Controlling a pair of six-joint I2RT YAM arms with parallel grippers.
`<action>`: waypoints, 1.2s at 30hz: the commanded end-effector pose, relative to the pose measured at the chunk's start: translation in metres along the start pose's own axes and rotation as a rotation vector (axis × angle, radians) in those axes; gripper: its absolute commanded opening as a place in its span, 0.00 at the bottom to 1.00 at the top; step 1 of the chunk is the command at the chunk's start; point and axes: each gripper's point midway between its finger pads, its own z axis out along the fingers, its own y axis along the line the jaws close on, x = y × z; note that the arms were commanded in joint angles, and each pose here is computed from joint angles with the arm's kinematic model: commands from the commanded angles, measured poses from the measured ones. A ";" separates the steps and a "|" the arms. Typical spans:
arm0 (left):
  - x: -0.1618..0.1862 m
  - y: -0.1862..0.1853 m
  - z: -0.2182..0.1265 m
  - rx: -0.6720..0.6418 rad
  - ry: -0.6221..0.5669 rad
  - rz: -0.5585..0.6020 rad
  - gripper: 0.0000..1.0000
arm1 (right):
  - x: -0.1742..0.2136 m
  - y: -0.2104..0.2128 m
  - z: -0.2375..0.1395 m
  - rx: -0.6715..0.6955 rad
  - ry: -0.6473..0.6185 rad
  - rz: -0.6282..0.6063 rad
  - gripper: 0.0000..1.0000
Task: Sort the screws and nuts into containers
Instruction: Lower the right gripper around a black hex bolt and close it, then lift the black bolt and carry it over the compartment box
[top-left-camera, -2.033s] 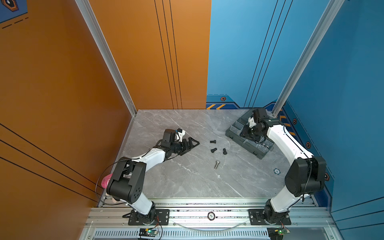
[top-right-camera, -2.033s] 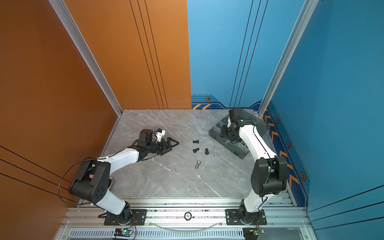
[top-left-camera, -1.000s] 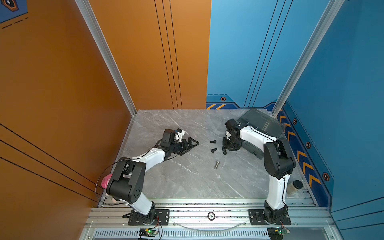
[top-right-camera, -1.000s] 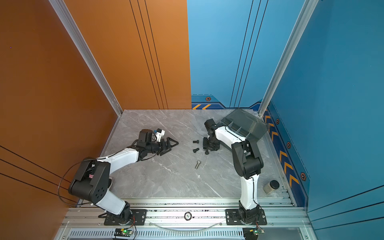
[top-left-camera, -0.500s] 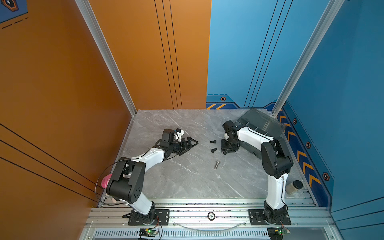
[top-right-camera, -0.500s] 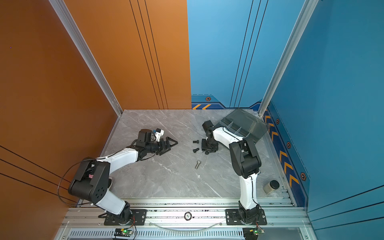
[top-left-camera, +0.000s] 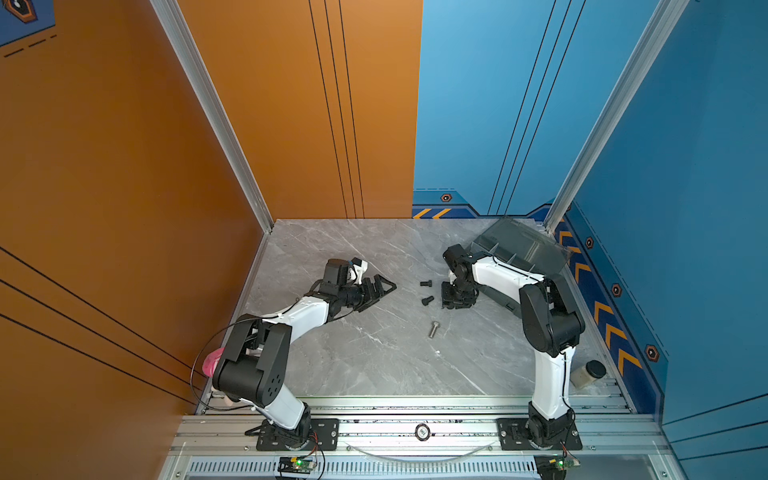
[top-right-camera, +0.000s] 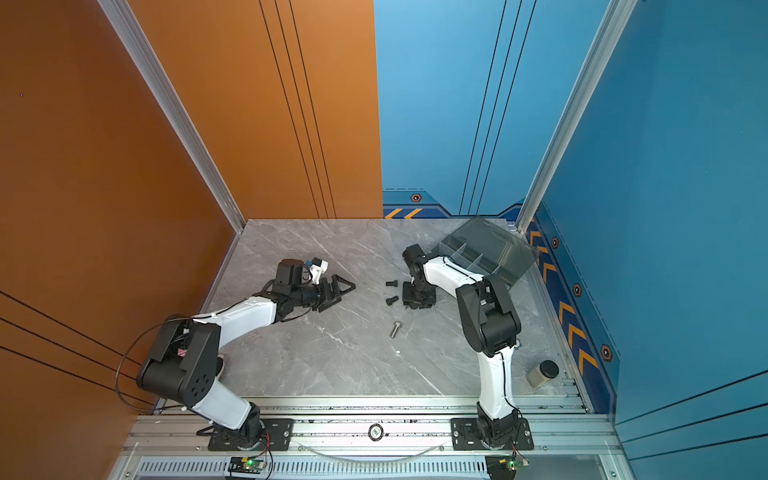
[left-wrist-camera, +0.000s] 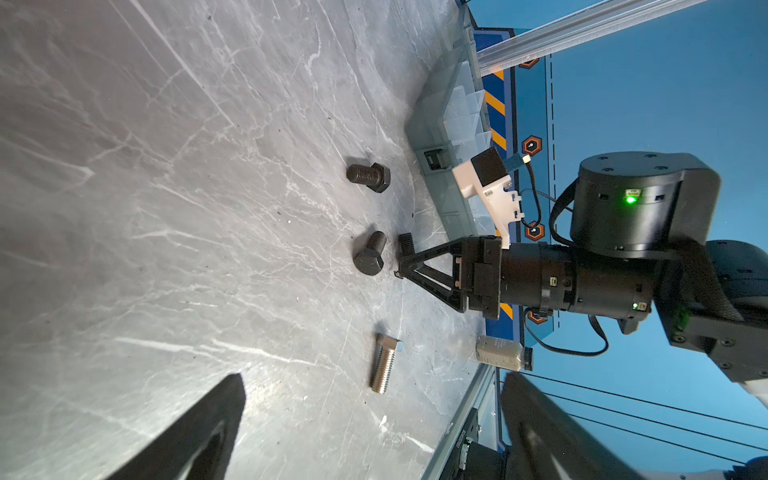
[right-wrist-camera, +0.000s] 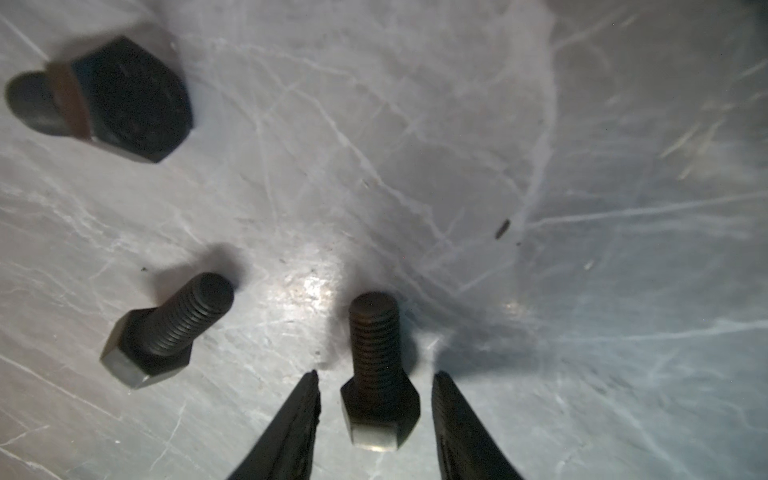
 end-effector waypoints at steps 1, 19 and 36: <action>-0.001 0.001 -0.003 0.006 -0.009 0.019 0.98 | 0.005 -0.008 0.012 0.047 0.019 0.008 0.46; -0.002 0.001 -0.004 0.008 -0.013 0.017 0.98 | 0.006 -0.011 0.016 0.060 0.030 0.002 0.19; -0.003 0.000 -0.007 0.011 -0.019 0.017 0.98 | -0.029 -0.006 -0.048 -0.134 -0.094 0.033 0.00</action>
